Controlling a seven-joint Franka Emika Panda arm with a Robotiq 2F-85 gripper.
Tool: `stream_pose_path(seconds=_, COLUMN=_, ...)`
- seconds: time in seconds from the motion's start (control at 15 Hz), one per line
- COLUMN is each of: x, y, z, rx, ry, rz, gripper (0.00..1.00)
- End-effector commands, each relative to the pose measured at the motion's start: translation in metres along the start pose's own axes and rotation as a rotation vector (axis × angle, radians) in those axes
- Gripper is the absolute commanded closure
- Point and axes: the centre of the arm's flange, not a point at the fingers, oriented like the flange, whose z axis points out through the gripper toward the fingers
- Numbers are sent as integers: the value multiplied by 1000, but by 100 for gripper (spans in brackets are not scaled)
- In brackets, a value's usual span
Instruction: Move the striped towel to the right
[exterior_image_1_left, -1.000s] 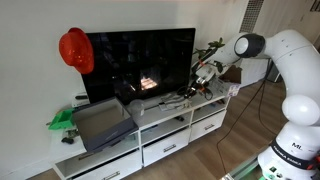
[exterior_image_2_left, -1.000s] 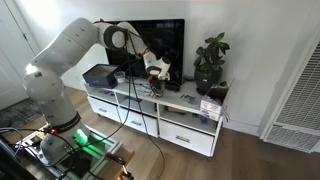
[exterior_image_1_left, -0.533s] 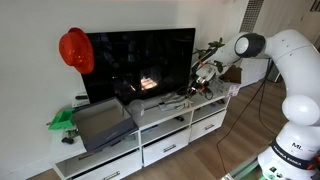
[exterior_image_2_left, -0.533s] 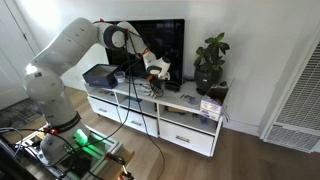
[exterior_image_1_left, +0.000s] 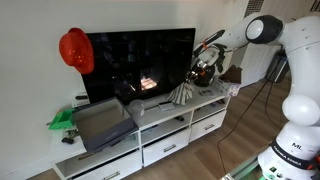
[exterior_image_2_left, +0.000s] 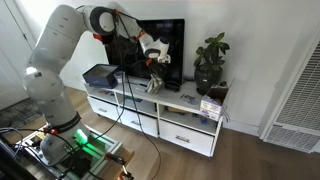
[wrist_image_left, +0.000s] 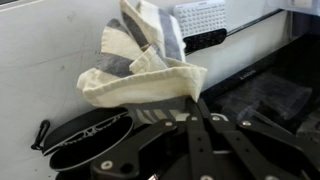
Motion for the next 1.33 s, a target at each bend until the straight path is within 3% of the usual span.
stream_pose_path(seconds=0.0, x=-15, y=-36, z=-49, rx=-3, ry=4, rz=40, gripper=100)
stream_pose_path(seconds=0.27, x=-14, y=-35, z=-63, rx=-78, ry=32, rz=101, gripper=100)
stream_pose_path(seconds=0.6, x=-26, y=5, z=-52, rx=-155, ry=-4, rz=215, gripper=100)
stream_pose_path(seconds=0.73, x=-37, y=6, z=-58, rx=-101, ry=-25, rz=214, gripper=100)
stream_pose_path(seconds=0.8, x=-36, y=8, z=-48, rx=-125, ry=-35, rz=227, gripper=100)
stream_pose_path(seconds=0.93, x=-45, y=-1, z=-73, rx=-12, ry=2, rz=219, gripper=100)
stream_pose_path(seconds=1.0, x=-44, y=-3, z=-79, rx=-24, ry=27, rz=228, gripper=100)
stream_pose_path(seconds=1.13, x=-38, y=3, z=-78, rx=-141, ry=61, rz=258, gripper=100)
stream_pose_path(seconds=1.27, x=-52, y=-9, z=-107, rx=11, ry=34, rz=249, gripper=100)
